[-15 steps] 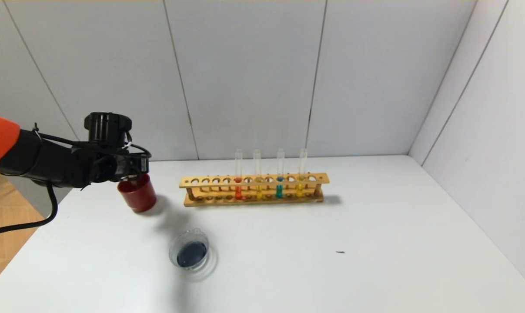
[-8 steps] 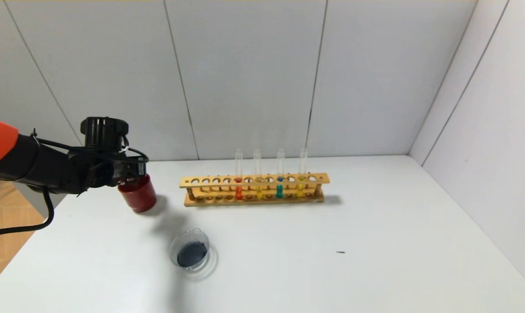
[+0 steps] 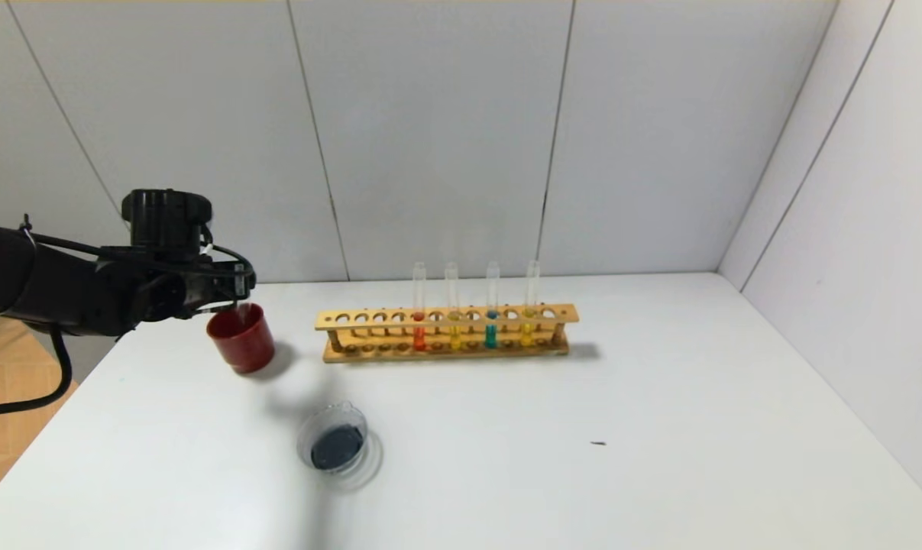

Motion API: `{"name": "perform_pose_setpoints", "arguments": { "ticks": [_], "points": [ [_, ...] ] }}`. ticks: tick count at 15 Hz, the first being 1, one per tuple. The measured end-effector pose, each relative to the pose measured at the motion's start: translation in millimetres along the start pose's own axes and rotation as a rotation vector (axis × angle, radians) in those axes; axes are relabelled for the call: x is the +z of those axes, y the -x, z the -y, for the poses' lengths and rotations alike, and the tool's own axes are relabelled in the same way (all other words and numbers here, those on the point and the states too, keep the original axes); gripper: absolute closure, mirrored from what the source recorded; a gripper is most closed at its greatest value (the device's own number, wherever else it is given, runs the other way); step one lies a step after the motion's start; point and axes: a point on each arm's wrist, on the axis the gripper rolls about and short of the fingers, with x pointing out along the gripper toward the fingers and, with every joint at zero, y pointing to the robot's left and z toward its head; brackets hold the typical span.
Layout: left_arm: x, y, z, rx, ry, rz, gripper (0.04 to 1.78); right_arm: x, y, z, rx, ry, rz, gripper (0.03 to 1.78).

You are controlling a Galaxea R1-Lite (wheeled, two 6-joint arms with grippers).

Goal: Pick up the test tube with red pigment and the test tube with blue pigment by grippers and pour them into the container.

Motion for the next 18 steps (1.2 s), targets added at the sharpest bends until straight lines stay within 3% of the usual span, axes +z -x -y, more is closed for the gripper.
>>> {"name": "perform_pose_setpoints", "arguments": {
  "ticks": [3, 9, 14, 18],
  "points": [
    [11.0, 25.5, -5.9, -0.007, -0.021, 0.046, 0.1, 0.0, 0.0, 0.0, 0.0, 0.0, 0.0, 0.1],
    [21.0, 110.7, -27.6, -0.02, -0.082, 0.157, 0.07, 0.0, 0.0, 0.0, 0.0, 0.0, 0.0, 0.1],
    [6.1, 205.9, -57.8, -0.022, -0.135, 0.242, 0.07, 0.0, 0.0, 0.0, 0.0, 0.0, 0.0, 0.1],
    [-21.2, 267.9, -83.2, 0.06, -0.147, 0.197, 0.07, 0.0, 0.0, 0.0, 0.0, 0.0, 0.0, 0.1]
  ]
}}
